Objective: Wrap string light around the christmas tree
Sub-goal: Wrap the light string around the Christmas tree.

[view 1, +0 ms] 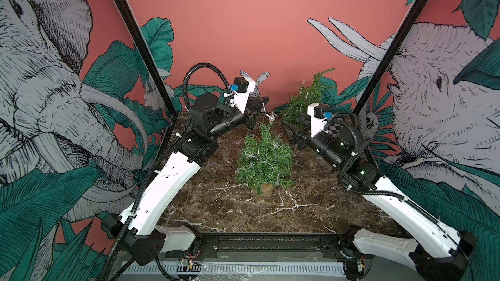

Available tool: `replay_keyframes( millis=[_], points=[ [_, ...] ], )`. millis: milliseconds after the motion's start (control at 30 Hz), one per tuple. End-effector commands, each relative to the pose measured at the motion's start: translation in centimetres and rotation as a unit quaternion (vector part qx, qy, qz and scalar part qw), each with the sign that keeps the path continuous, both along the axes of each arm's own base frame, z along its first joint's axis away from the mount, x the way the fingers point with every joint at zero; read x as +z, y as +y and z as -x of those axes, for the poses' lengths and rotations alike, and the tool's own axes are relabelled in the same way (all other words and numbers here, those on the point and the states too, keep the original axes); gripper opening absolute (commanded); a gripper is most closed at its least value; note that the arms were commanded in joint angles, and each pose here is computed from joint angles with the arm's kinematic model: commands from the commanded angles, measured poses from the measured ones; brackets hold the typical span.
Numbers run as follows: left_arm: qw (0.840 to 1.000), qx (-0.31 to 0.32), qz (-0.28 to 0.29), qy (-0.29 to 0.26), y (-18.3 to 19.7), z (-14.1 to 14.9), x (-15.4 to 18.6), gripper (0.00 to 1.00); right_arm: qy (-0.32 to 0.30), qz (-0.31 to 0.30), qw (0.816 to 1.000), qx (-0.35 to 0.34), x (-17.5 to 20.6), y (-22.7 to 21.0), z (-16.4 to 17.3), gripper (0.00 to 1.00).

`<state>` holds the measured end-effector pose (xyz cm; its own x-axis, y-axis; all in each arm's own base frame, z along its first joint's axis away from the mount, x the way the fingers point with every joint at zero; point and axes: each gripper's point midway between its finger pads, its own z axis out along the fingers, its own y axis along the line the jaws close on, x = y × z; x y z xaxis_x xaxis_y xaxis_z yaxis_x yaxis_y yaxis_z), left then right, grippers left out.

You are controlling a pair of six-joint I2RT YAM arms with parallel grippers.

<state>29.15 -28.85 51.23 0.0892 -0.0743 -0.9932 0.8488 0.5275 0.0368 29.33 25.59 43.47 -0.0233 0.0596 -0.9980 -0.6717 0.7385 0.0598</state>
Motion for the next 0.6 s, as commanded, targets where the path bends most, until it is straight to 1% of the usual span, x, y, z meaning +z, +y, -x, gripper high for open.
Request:
replay_keyframes(
  millis=[0,233,300,500,567],
  points=[
    [1.0,0.002,0.013,-0.002,0.2,0.0,0.9,0.0,0.029,0.018,0.998,0.057,-1.1,1.6,0.3,0.73],
    [1.0,-0.016,0.012,0.011,-0.5,-0.1,0.6,0.0,0.032,0.026,0.996,0.079,-1.7,3.0,-1.1,0.71],
    [1.0,-0.019,0.014,0.012,-0.6,0.0,0.7,0.0,0.035,0.027,0.997,0.066,-2.1,3.1,-1.9,0.71],
    [0.999,-0.034,0.024,0.016,-0.7,0.5,1.4,0.0,0.053,0.028,0.998,-0.018,-3.4,2.1,-5.9,0.67],
    [0.999,-0.043,0.028,0.018,-0.8,0.9,1.6,0.0,0.041,0.011,0.999,-0.03,-2.0,1.8,-6.8,0.66]
  ],
)
